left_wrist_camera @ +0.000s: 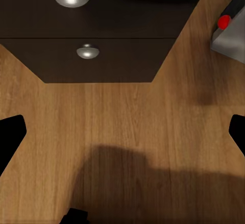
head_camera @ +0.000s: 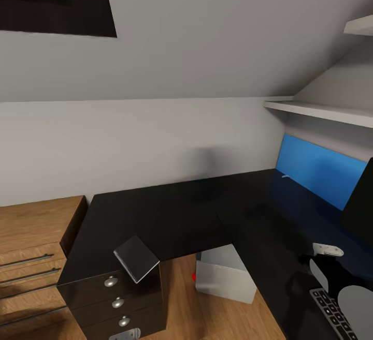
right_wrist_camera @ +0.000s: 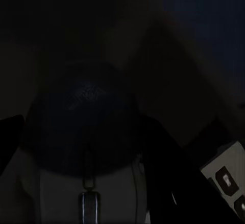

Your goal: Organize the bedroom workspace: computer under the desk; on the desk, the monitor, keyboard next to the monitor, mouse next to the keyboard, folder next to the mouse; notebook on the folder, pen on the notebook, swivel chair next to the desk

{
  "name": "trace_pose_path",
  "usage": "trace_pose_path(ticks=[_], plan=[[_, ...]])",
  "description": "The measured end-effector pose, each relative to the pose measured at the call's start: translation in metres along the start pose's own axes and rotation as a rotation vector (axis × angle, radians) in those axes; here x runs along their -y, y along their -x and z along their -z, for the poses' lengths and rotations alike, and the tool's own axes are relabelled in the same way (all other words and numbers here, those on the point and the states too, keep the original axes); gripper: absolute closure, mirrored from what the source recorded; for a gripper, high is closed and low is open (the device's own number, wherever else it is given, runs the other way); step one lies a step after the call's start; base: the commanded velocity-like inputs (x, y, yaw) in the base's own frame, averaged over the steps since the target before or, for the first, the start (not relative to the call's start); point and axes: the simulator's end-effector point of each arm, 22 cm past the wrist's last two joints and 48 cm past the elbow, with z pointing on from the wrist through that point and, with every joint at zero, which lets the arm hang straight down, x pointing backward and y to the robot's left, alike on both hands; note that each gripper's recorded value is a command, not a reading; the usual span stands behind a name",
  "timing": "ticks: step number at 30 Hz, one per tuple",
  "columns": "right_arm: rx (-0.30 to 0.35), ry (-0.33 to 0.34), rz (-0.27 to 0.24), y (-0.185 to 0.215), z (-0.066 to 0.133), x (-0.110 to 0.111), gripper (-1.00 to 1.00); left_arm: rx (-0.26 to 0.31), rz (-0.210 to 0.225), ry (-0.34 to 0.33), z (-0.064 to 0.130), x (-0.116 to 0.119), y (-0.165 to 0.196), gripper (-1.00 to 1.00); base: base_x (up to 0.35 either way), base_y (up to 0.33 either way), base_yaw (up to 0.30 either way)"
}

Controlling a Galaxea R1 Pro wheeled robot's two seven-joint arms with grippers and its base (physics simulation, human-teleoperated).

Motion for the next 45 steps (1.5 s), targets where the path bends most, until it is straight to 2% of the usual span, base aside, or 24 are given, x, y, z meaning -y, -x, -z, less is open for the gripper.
trace_pose_path(ticks=[7, 8, 33, 45], plan=[[-0.001, 0.000, 0.000, 0.000, 0.000, 0.000, 1.00, 0.000, 0.000, 0.001, 0.000, -0.001, 0.000, -1.00, 0.000, 0.000, 0.000], [-0.001, 0.000, 0.000, 0.000, 0.000, 0.000, -1.00, 0.000, 0.000, 0.002, 0.000, -0.001, 0.000, -1.00, 0.000, 0.000, 0.000], [0.008, 0.005, -0.007, 0.004, 0.001, -0.001, -1.00, 0.000, -0.001, -0.002, 0.000, 0.001, 0.000, -1.00, 0.000, 0.000, 0.000], [0.161, 0.030, -0.040, 0.072, 0.022, -0.008, -1.00, 0.000, -0.001, -0.002, 0.000, 0.001, 0.000, -1.00, 0.000, 0.000, 0.000]])
